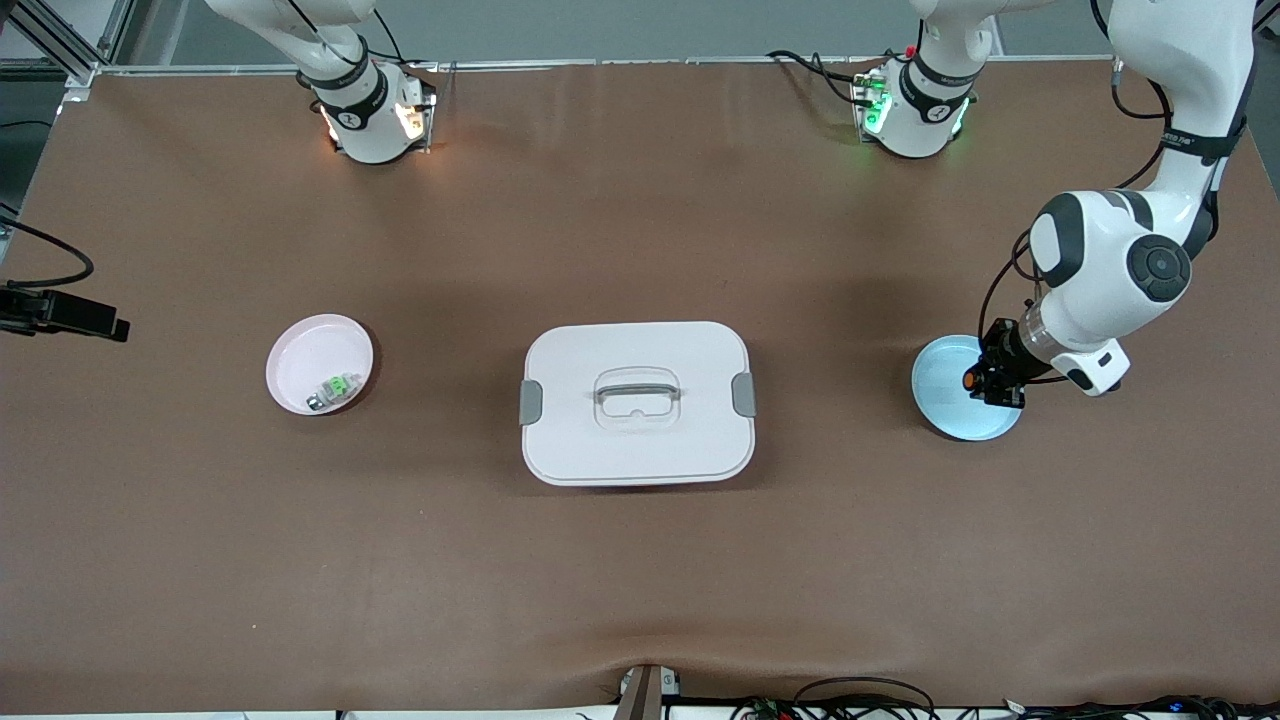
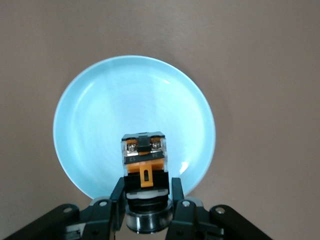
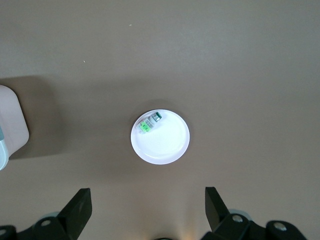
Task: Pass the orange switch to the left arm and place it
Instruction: 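Lower the switch onto the light-blue plate and open the left gripper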
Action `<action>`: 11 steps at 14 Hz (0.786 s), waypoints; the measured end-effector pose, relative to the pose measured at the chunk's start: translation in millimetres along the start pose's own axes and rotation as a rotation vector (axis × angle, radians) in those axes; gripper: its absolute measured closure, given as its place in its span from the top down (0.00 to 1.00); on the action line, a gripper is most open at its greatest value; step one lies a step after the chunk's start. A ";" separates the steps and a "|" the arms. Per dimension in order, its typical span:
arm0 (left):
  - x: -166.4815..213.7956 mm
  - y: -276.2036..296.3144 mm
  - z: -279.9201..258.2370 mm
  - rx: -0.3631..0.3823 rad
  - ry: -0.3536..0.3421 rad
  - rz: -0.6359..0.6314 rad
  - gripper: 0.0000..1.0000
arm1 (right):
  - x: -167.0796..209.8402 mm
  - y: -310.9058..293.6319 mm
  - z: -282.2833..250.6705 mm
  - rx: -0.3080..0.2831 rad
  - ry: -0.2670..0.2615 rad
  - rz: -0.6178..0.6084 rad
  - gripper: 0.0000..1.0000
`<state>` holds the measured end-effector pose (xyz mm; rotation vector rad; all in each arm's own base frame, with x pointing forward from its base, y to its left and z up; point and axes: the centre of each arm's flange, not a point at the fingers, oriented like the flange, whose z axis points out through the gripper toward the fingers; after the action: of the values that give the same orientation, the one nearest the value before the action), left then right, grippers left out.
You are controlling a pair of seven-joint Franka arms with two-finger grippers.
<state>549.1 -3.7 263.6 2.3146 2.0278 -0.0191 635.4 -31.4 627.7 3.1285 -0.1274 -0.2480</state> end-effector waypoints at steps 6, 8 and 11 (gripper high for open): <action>14.9 -10.5 35.8 0.062 0.005 -0.013 0.39 | -8.8 0.4 8.7 0.004 0.007 0.001 1.00; 14.8 -10.3 42.1 0.058 0.004 -0.012 0.39 | -17.0 3.1 13.9 0.005 0.032 0.008 1.00; 14.9 -8.9 51.4 0.040 0.002 -0.012 0.39 | -35.8 12.7 24.1 0.038 0.064 0.029 1.00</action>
<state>543.9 9.2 211.2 2.3262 2.0609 -0.0584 595.4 -41.1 609.6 3.1653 -0.1799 -0.1467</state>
